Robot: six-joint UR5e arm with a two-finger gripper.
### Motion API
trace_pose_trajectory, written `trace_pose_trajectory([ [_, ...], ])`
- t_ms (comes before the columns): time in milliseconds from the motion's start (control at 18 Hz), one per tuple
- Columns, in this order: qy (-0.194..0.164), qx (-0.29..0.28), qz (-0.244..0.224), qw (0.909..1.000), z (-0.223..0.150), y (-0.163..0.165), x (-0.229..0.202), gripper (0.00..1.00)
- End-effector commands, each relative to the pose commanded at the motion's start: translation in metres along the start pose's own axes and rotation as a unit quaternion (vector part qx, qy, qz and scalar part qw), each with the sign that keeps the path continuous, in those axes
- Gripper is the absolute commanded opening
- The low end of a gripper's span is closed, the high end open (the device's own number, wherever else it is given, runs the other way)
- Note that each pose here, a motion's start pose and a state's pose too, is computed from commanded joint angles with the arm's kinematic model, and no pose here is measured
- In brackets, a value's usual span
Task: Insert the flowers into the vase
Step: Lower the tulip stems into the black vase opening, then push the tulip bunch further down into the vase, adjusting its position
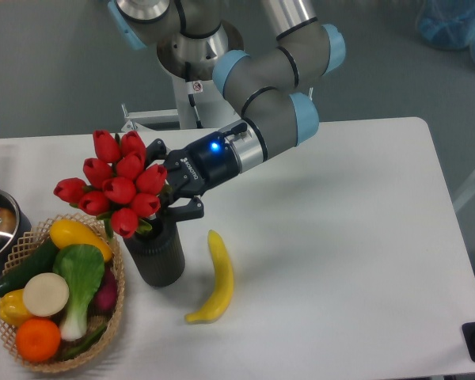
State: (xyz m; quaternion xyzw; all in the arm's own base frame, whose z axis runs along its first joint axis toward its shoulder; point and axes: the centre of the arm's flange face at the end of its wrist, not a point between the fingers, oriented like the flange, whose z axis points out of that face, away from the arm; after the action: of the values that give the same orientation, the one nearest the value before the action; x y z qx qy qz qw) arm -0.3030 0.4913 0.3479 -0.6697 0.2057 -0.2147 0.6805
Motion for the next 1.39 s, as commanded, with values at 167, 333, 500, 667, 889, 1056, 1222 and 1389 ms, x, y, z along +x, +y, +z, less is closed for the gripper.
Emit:
trace_pose_trajectory([
  [167, 0.001, 0.0, 0.011, 0.9999, 0.001, 0.013, -0.003, 0.49],
  [333, 0.0, 0.0, 0.012, 0.9999, 0.0, 0.019, -0.004, 0.49],
  [500, -0.002, 0.0, 0.012, 0.9999, -0.002, 0.02, -0.004, 0.49],
  [667, -0.008, -0.001, 0.012, 0.9999, -0.009, 0.027, -0.003, 0.49],
  [889, -0.01, -0.001, 0.022, 0.9997, -0.01, 0.031, -0.002, 0.49],
  [1056, -0.013, -0.002, 0.02, 0.9997, -0.014, 0.034, -0.001, 0.49],
  [1222, -0.014, -0.002, 0.012, 0.9998, -0.014, 0.043, 0.004, 0.49],
  [1389, -0.013, -0.003, 0.011, 0.9999, -0.014, 0.045, 0.006, 0.5],
])
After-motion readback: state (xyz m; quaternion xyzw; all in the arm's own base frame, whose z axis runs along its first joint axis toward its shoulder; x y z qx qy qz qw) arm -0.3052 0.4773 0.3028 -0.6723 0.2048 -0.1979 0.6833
